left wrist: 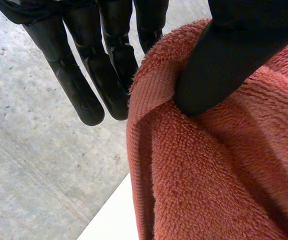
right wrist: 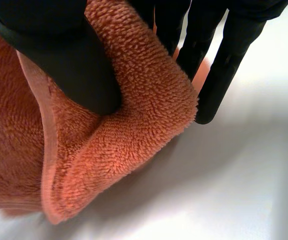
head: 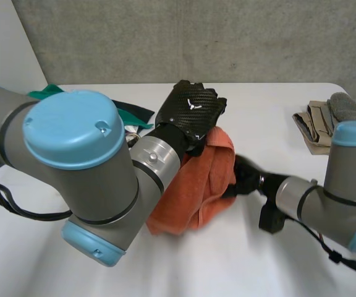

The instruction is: Fold the laundry.

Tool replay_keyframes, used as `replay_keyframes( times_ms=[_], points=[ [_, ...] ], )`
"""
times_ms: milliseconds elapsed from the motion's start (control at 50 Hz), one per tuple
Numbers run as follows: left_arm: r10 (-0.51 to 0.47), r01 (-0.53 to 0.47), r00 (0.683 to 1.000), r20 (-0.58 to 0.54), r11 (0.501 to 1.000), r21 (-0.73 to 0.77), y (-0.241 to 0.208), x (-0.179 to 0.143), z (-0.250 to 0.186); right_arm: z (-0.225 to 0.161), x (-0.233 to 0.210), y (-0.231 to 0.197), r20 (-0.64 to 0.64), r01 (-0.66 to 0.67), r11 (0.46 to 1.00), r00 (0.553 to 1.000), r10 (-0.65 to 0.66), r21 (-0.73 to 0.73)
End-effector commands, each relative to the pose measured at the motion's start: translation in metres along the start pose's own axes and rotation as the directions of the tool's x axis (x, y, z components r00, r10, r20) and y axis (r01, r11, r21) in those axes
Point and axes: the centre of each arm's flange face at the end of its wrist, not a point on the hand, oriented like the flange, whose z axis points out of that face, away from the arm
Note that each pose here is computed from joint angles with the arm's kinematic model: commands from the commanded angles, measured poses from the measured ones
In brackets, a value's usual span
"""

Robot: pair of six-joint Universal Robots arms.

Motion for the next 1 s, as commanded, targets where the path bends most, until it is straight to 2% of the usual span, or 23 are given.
replay_keyframes(
  times_ms=[20,40,80,100,140,160,240,260,360,440,540,620,700,720,780,820,840,880,1000],
  points=[
    [-0.056,0.049,0.993,0.101,0.996,0.068,-0.035,-0.027,-0.012,0.012,-0.002,-0.071,-0.115,0.307,0.906,0.952,-0.285,0.293],
    [-0.077,0.066,0.988,0.131,0.994,0.086,-0.043,-0.035,-0.016,0.008,-0.005,-0.093,-0.213,0.447,0.827,0.894,-0.395,0.341],
    [-0.1,0.085,0.982,0.158,0.991,0.103,-0.05,-0.047,-0.02,0.0,-0.008,-0.116,-0.325,0.571,0.735,0.818,-0.474,0.365],
    [-0.11,0.094,0.979,0.169,0.991,0.1,-0.052,-0.053,-0.023,-0.007,-0.017,-0.132,-0.413,0.676,0.637,0.734,-0.54,0.369],
    [-0.115,0.1,0.977,0.179,0.991,0.092,-0.052,-0.058,-0.026,-0.015,-0.029,-0.149,-0.503,0.776,0.524,0.629,-0.593,0.352],
    [-0.119,0.104,0.976,0.181,0.991,0.087,-0.052,-0.06,-0.027,-0.02,-0.039,-0.159,-0.558,0.834,0.44,0.55,-0.621,0.332],
    [-0.115,0.106,0.975,0.19,0.993,0.056,-0.049,-0.065,-0.03,-0.019,-0.082,-0.159,-0.561,0.895,0.286,0.439,-0.702,0.343],
    [-0.114,0.107,0.975,0.191,0.993,0.049,-0.048,-0.066,-0.03,-0.018,-0.089,-0.155,-0.549,0.896,0.272,0.433,-0.715,0.351],
    [-0.099,0.109,0.968,0.229,0.993,-0.034,-0.023,-0.078,-0.03,-0.01,-0.105,-0.124,-0.449,0.894,0.264,0.415,-0.791,0.362],
    [-0.094,0.131,0.96,0.265,0.984,-0.123,0.01,-0.09,-0.033,-0.002,-0.106,-0.089,-0.335,0.891,0.304,0.415,-0.846,0.338],
    [-0.1,0.15,0.963,0.248,0.97,-0.192,0.033,-0.081,-0.04,0.012,-0.098,-0.052,-0.245,0.892,0.358,0.426,-0.871,0.277],
    [-0.137,0.187,0.96,0.243,0.962,-0.197,0.04,-0.071,-0.045,0.016,-0.094,-0.049,-0.236,0.884,0.399,0.453,-0.86,0.243],
    [-0.23,0.281,0.936,0.266,0.943,-0.176,0.043,-0.071,-0.047,0.019,-0.095,-0.027,-0.136,0.869,0.454,0.483,-0.865,0.196],
    [-0.266,0.316,0.924,0.273,0.935,-0.16,0.041,-0.071,-0.048,0.017,-0.103,-0.016,-0.068,0.866,0.462,0.482,-0.874,0.193],
    [-0.3,0.353,0.906,0.298,0.925,-0.141,0.04,-0.075,-0.048,0.01,-0.115,-0.009,0.007,0.861,0.47,0.478,-0.879,0.197],
    [-0.303,0.362,0.888,0.345,0.924,-0.12,0.039,-0.085,-0.049,0.008,-0.116,-0.014,-0.009,0.856,0.478,0.489,-0.872,0.198],
    [-0.297,0.363,0.878,0.375,0.924,-0.118,0.04,-0.091,-0.05,0.007,-0.115,-0.025,-0.051,0.848,0.489,0.508,-0.86,0.204],
    [-0.298,0.368,0.872,0.388,0.922,-0.119,0.041,-0.094,-0.051,0.003,-0.112,-0.04,-0.101,0.842,0.499,0.525,-0.845,0.203],
    [-0.305,0.385,0.873,0.382,0.91,-0.155,0.049,-0.085,-0.057,-0.017,-0.073,-0.089,-0.243,0.84,0.524,0.542,-0.805,0.14]
  ],
)
